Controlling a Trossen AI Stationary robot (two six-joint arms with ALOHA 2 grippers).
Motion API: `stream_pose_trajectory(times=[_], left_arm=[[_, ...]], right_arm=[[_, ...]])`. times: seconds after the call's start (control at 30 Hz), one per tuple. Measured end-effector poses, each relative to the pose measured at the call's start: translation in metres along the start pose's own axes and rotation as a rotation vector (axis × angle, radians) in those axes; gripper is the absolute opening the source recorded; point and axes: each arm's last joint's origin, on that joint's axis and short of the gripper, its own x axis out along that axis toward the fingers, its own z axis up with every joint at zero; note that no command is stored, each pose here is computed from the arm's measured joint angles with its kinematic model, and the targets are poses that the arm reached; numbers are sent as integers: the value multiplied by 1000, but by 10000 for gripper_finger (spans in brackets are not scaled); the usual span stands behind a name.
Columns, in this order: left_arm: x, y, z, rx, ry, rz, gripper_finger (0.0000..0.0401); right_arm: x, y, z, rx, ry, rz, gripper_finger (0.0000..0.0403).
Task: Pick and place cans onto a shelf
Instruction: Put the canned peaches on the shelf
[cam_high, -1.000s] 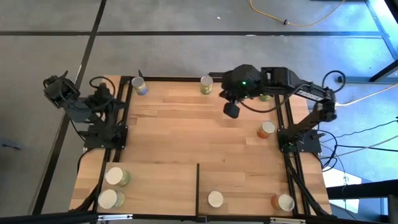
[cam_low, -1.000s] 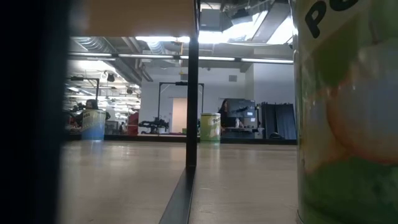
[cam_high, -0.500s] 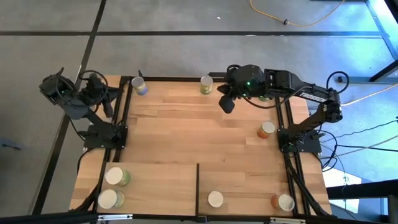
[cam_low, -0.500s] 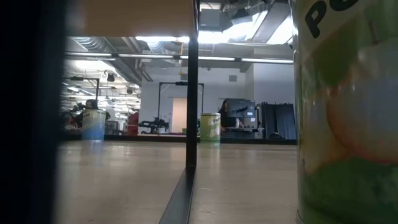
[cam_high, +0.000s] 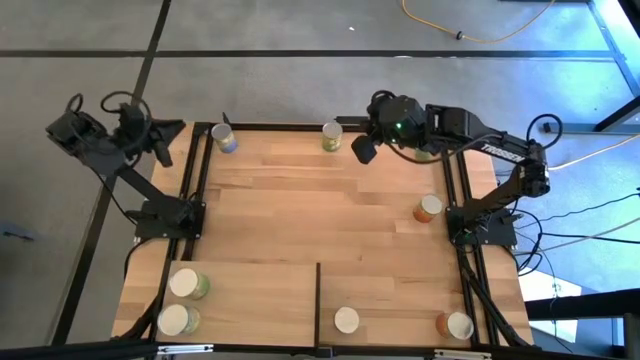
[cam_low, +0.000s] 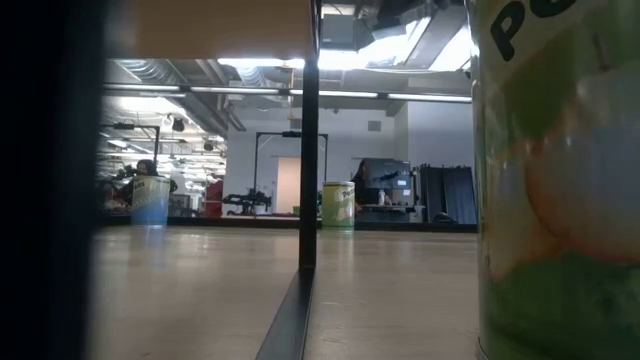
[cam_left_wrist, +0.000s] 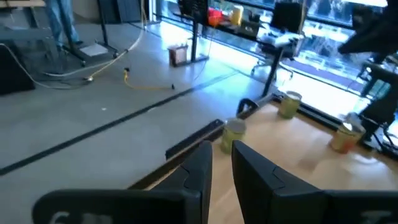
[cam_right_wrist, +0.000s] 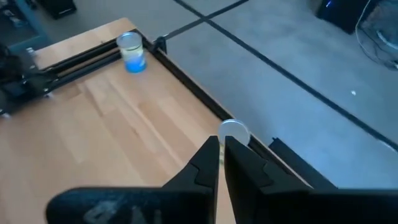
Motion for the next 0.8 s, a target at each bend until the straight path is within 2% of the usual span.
stream_pose_trajectory(times=[0.23,0.4,0.63,0.8], left_arm=[[-4,22,-1,-39,-91,55,54],[-7,41,-2,-73,-125,53,54],[-5,52,-2,-102,-150,21,54],[-3,52,-2,-79,-145,-3,53]], right_arm=[[7,-12,4,21,15,22,29],[15,-20,7,-1,27,34,29],[61,-32,12,-80,72,145,29],[88,-48,7,-97,156,112,29]])
